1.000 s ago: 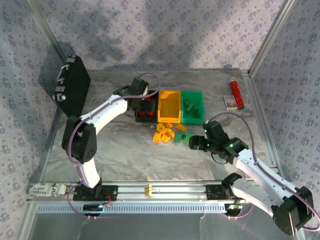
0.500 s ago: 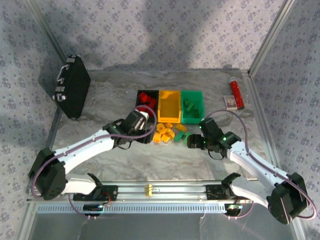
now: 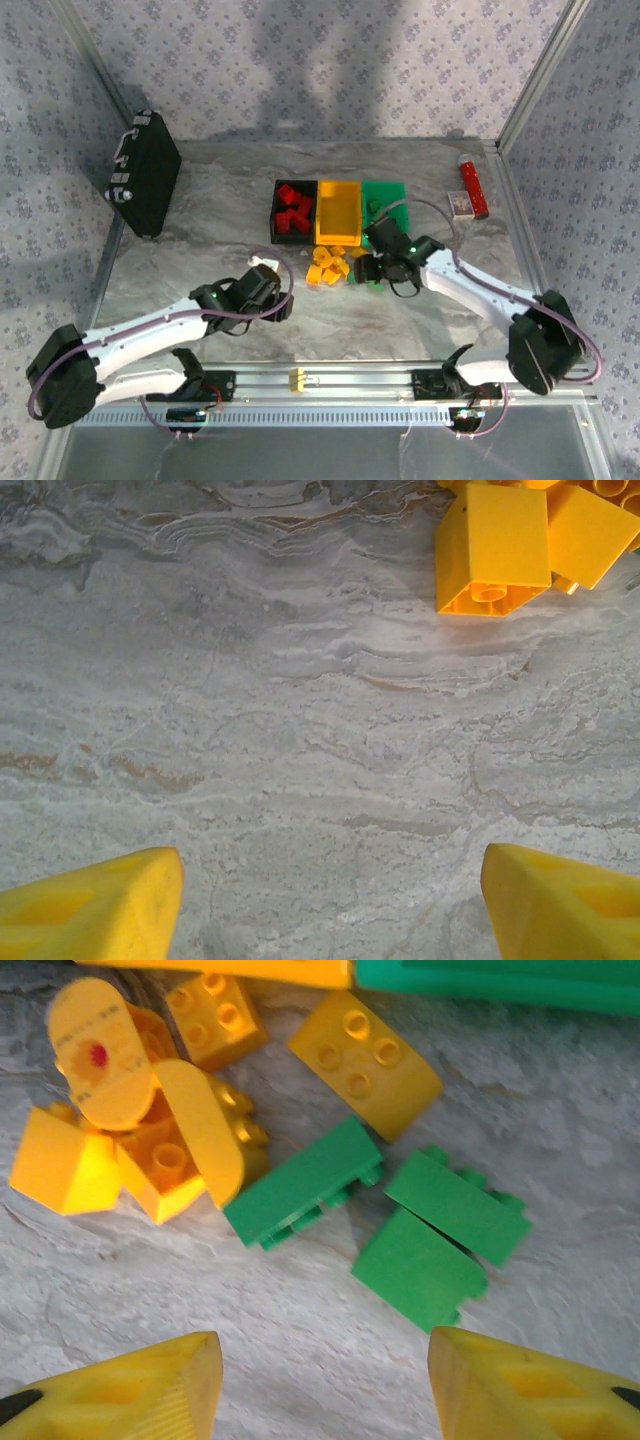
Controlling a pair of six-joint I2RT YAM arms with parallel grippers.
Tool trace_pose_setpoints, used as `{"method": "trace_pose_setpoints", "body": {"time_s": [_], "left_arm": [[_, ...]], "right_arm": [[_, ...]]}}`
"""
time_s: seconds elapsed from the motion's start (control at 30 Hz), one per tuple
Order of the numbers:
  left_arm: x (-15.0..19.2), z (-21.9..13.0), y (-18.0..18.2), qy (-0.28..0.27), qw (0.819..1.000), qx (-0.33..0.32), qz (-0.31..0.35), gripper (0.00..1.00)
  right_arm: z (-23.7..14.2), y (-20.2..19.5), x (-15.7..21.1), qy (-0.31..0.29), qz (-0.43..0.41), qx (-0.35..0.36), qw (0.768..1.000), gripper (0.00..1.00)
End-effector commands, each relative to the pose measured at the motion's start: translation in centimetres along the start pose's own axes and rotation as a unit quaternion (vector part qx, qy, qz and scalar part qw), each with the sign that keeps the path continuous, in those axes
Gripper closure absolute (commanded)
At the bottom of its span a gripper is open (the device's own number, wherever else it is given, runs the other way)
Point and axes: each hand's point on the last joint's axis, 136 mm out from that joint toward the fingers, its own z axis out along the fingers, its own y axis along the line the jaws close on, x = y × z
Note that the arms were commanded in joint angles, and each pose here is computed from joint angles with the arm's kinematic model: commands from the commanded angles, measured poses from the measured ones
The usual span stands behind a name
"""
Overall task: Sort the legos into containers by color
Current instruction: Pick up the lego from the center of the table.
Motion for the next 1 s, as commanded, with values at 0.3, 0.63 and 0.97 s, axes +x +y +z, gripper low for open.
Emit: {"method": "trace_pose_setpoints", "body": {"time_s": [0.3,0.63,0.97], "left_arm": [[1.6,-1.0,1.7,-0.023,0.999,-0.004,-0.048,0.24],[2.2,-1.2,2.3,-0.028,0.998,-0.005,-0.052,0.25],[2.1,-1.2,2.4,-0.035,0.998,-0.004,-0.051,0.26]], "right_arm": [[4.0,-0.8,-0.4,0.035,0.127,0.111,0.985,0.46],[6.2,0.0,-0.3,0.050,0.137,0.121,0.982,0.49],[6.5,-0.2,-0.4,0.046,0.146,0.137,0.979,0.48]]}}
